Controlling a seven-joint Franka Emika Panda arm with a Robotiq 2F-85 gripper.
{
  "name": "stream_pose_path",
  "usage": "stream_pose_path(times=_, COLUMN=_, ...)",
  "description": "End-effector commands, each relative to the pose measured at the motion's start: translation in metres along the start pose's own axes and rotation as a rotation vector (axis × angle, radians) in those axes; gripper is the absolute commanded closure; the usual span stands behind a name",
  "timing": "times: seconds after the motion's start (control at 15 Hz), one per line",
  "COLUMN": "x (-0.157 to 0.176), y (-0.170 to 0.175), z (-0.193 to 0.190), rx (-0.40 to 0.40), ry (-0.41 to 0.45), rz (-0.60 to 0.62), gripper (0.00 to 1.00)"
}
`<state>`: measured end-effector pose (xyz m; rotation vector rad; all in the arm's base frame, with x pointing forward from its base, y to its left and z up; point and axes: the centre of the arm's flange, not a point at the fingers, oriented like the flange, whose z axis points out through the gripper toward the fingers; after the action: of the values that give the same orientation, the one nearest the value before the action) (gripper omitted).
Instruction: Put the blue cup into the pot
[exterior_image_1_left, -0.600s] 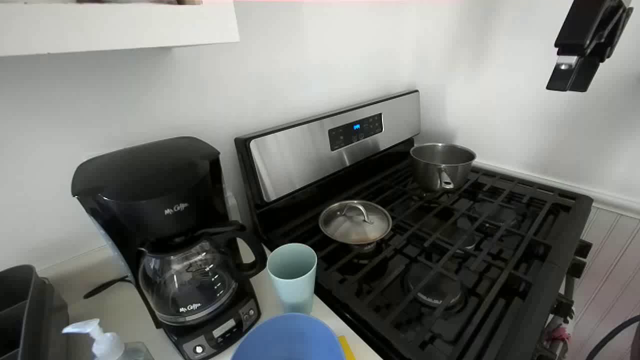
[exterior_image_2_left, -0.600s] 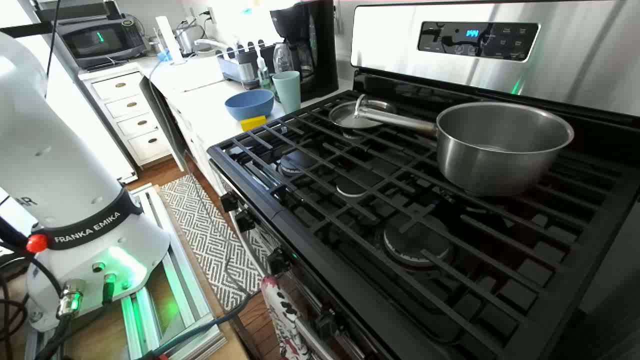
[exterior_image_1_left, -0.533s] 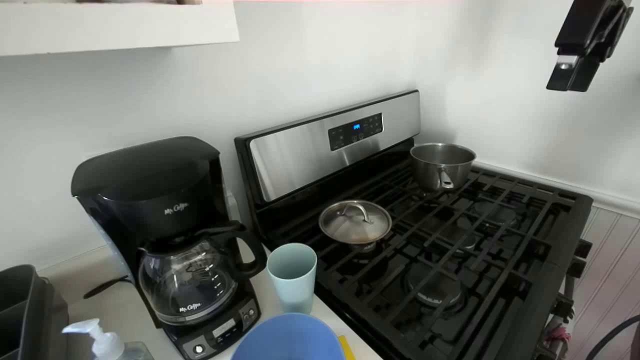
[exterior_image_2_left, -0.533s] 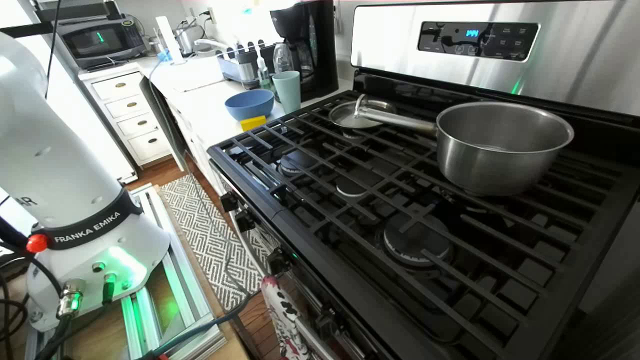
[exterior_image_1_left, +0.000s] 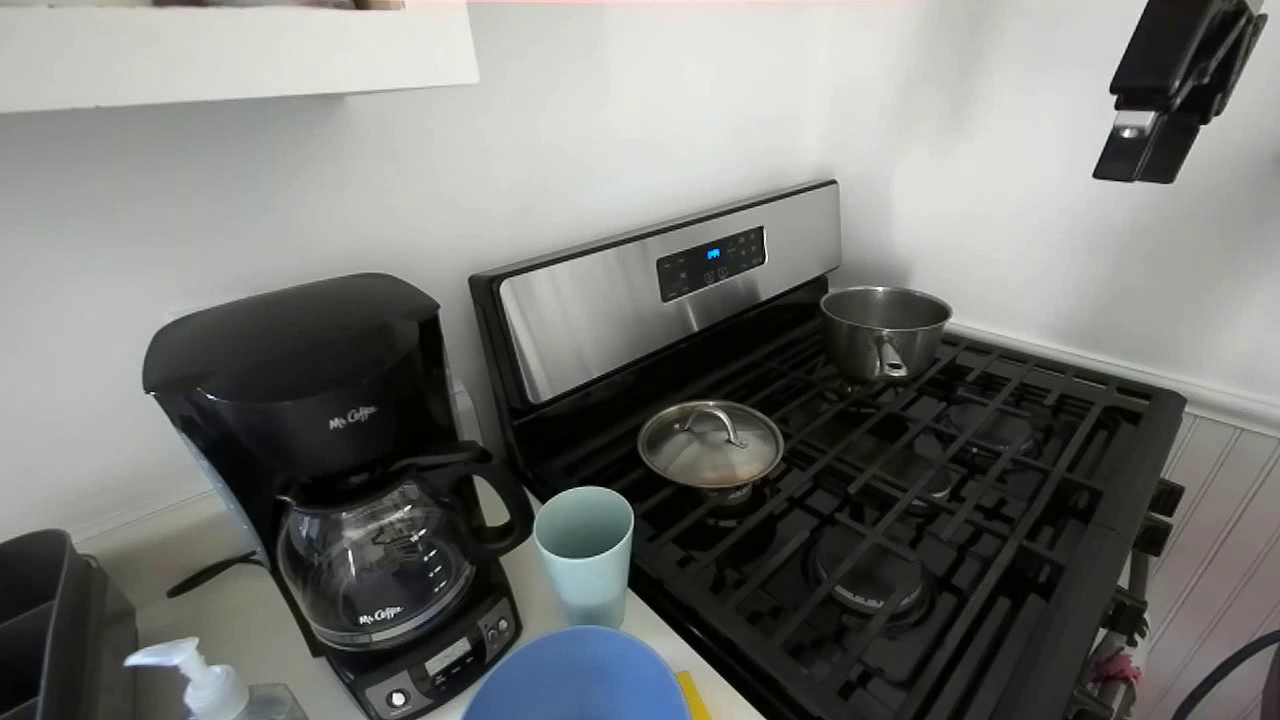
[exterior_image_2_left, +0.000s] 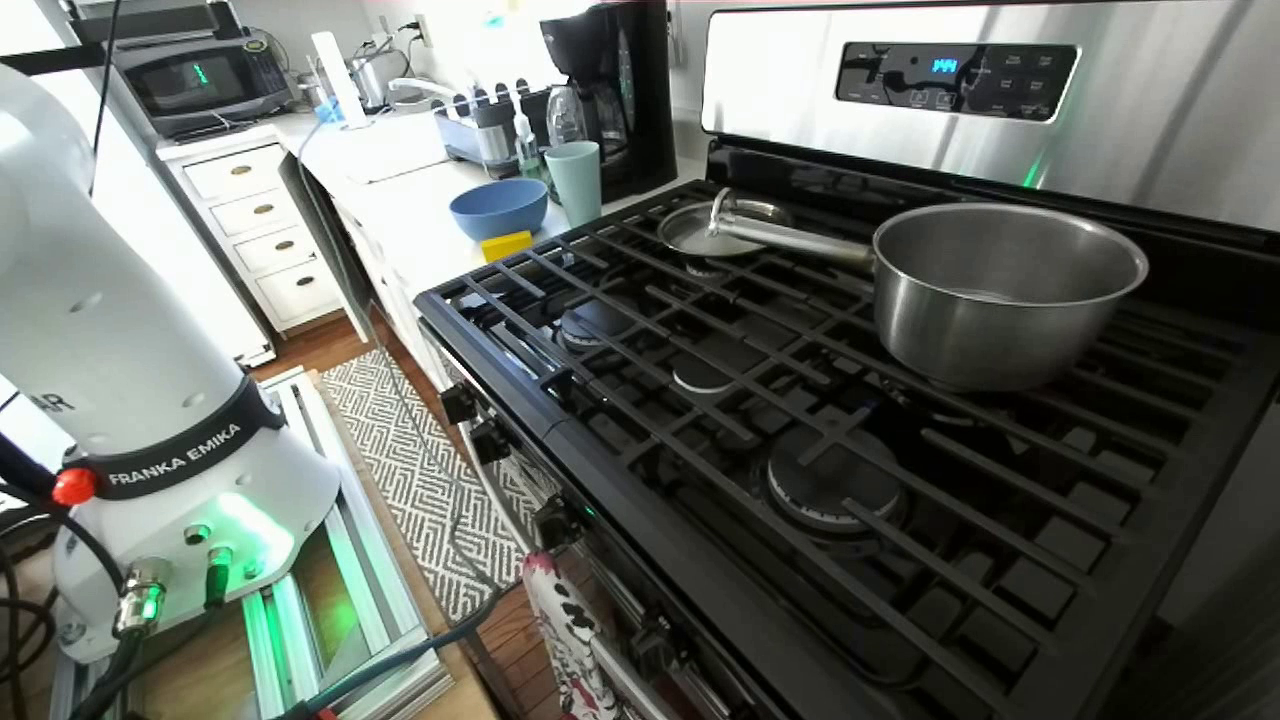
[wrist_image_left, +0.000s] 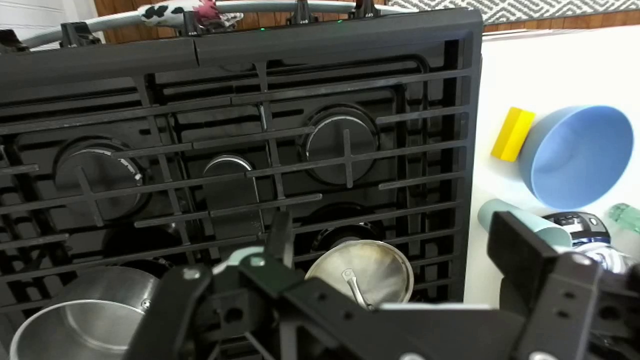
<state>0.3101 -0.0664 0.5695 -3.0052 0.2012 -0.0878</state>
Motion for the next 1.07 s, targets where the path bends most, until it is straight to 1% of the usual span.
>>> stream_pose_path(times=0.0, x=0.001, y=-0.033, z=0.016, rx=-0.016, ry=-0.022, rz=-0.019, gripper=0.00)
stream_pose_path(times=0.07, x=0.000, y=-0.047, z=0.022, rx=-0.019, ry=-0.024, rz=-0.043, gripper=0.00)
stream_pose_path(times=0.13, x=-0.003, y=-0.075, z=0.031, rx=-0.014, ry=-0.016, rz=-0.068, gripper=0.00)
stream_pose_path(times=0.2, x=-0.005, y=-0.100, z=0.040, rx=-0.032, ry=0.010, rz=-0.076, gripper=0.00)
stream_pose_path(times=0.33, x=-0.001, y=-0.145, z=0.059, rx=-0.070, ry=0.088, rz=-0.077, gripper=0.00)
stream_pose_path(times=0.53, x=0.016, y=-0.207, z=0.097, rx=-0.122, ry=0.182, rz=-0.057, gripper=0.00)
stream_pose_path(times=0.6, x=0.024, y=-0.220, z=0.110, rx=-0.149, ry=0.211, rz=-0.050, gripper=0.00)
stream_pose_path(times=0.73, x=0.048, y=-0.242, z=0.139, rx=-0.187, ry=0.235, rz=-0.013, gripper=0.00)
stream_pose_path(times=0.87, x=0.072, y=-0.254, z=0.164, rx=-0.227, ry=0.230, rz=0.014, gripper=0.00)
stream_pose_path(times=0.93, x=0.089, y=-0.254, z=0.178, rx=-0.247, ry=0.162, rz=0.031, gripper=0.00)
stream_pose_path(times=1.0, x=0.098, y=-0.250, z=0.185, rx=-0.258, ry=0.119, rz=0.044, gripper=0.00)
